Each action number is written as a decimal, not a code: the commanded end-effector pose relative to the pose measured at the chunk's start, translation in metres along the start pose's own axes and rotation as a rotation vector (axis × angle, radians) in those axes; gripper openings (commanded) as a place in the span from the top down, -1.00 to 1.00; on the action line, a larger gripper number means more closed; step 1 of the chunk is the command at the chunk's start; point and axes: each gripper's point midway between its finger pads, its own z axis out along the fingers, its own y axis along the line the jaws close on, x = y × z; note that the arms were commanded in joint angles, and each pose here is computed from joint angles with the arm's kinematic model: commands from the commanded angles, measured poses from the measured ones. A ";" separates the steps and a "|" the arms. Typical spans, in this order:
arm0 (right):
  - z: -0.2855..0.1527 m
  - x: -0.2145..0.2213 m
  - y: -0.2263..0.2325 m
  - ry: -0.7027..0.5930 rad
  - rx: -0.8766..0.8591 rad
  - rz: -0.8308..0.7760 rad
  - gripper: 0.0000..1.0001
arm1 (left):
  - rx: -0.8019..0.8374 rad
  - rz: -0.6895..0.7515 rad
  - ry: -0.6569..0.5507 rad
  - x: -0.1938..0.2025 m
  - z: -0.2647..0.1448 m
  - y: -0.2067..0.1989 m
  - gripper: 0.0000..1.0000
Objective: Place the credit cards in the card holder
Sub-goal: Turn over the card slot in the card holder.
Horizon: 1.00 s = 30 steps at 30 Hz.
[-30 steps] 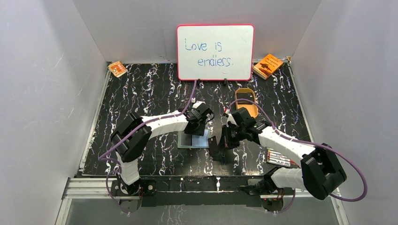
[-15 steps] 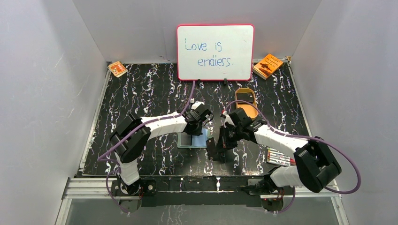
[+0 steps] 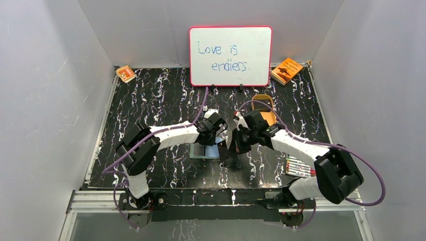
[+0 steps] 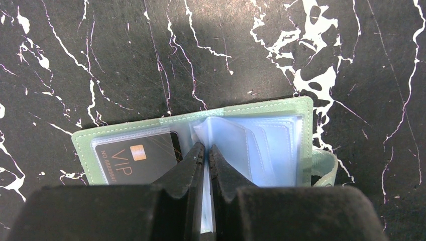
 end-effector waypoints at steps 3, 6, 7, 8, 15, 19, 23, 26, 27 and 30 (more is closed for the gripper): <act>-0.004 -0.026 0.015 -0.005 -0.006 -0.118 1.00 | -0.103 0.053 0.098 0.034 0.000 0.032 0.90; -0.001 -0.029 0.013 0.021 0.005 -0.115 1.00 | -0.103 0.052 0.099 0.034 0.000 0.032 0.90; 0.000 -0.030 0.012 0.024 0.009 -0.112 1.00 | -0.102 0.053 0.099 0.034 0.000 0.032 0.90; 0.001 -0.030 0.011 0.027 0.014 -0.110 1.00 | -0.102 0.053 0.099 0.035 0.000 0.032 0.90; 0.001 -0.032 0.000 0.030 0.046 -0.087 1.00 | -0.107 0.049 0.098 0.036 0.000 0.034 0.91; 0.001 -0.032 0.000 0.036 0.041 -0.091 1.00 | -0.105 0.046 0.096 0.036 0.000 0.034 0.91; 0.000 -0.036 0.004 0.028 0.027 -0.102 1.00 | -0.104 0.048 0.091 0.034 -0.001 0.034 0.91; -0.003 -0.040 0.010 0.014 0.012 -0.116 1.00 | -0.101 0.047 0.092 0.034 -0.001 0.033 0.92; -0.004 -0.041 0.012 0.012 0.008 -0.118 1.00 | -0.100 0.046 0.093 0.035 -0.001 0.033 0.92; -0.003 -0.041 0.011 0.025 0.008 -0.123 1.00 | -0.101 0.045 0.094 0.035 0.000 0.033 0.92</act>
